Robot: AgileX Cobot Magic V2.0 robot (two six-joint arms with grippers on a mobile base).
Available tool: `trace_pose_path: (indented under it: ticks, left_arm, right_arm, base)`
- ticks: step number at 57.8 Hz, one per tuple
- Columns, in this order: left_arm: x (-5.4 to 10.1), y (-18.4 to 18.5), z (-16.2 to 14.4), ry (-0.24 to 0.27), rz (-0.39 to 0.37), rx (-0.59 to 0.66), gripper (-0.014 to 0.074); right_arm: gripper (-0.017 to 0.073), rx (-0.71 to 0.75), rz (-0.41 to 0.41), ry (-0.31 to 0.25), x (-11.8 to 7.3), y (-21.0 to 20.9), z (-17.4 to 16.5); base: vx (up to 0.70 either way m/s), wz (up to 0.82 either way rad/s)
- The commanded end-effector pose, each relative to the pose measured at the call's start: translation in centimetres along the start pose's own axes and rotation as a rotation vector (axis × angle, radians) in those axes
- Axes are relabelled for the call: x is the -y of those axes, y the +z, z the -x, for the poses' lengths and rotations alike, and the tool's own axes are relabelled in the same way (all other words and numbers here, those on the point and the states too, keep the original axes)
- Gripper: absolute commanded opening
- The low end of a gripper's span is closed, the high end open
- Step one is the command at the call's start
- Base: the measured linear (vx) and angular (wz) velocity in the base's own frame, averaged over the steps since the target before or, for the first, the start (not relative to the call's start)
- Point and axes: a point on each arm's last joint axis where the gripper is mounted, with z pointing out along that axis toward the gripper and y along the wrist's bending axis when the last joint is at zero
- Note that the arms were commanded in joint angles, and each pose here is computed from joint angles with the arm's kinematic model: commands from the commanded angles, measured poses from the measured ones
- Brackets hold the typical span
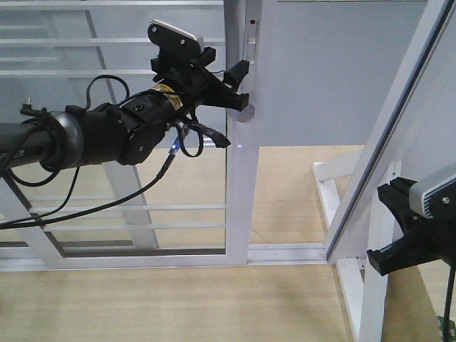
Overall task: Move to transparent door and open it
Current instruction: 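Reach the left gripper to the door's vertical handle and grasp it, then pull the handle with the left gripper, sliding the panel further open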
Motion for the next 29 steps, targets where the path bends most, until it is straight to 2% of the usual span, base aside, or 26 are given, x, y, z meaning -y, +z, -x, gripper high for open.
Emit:
trace_pose_path:
  ticks: [1,10,19,29]
  left_arm:
    - [-0.2,0.5,4.4,-0.057,0.026,0.147,0.0541]
    - [-0.4,2.1,5.1,-0.065,0.035,0.162,0.0541]
    - [-0.5,3.6,5.0,-0.066,0.039,0.108,0.0541]
    - [-0.7,4.9,4.9,-0.063,0.043,0.102,0.0541]
  right_arm:
    - [-0.0002,0.050,0.005,-0.013,0.1,-0.2,1.2]
    - [-0.0002,0.047,0.001,-0.018,0.2,-0.1,1.1]
    - [-0.0002,0.047,-0.002,-0.030,0.2,-0.1,1.1]
    - [-0.0002,0.047,-0.004,-0.039,0.2,-0.1,1.1]
  base:
    - [0.00,0.00]
    - [0.00,0.00]
    - [0.00,0.00]
    - [0.00,0.00]
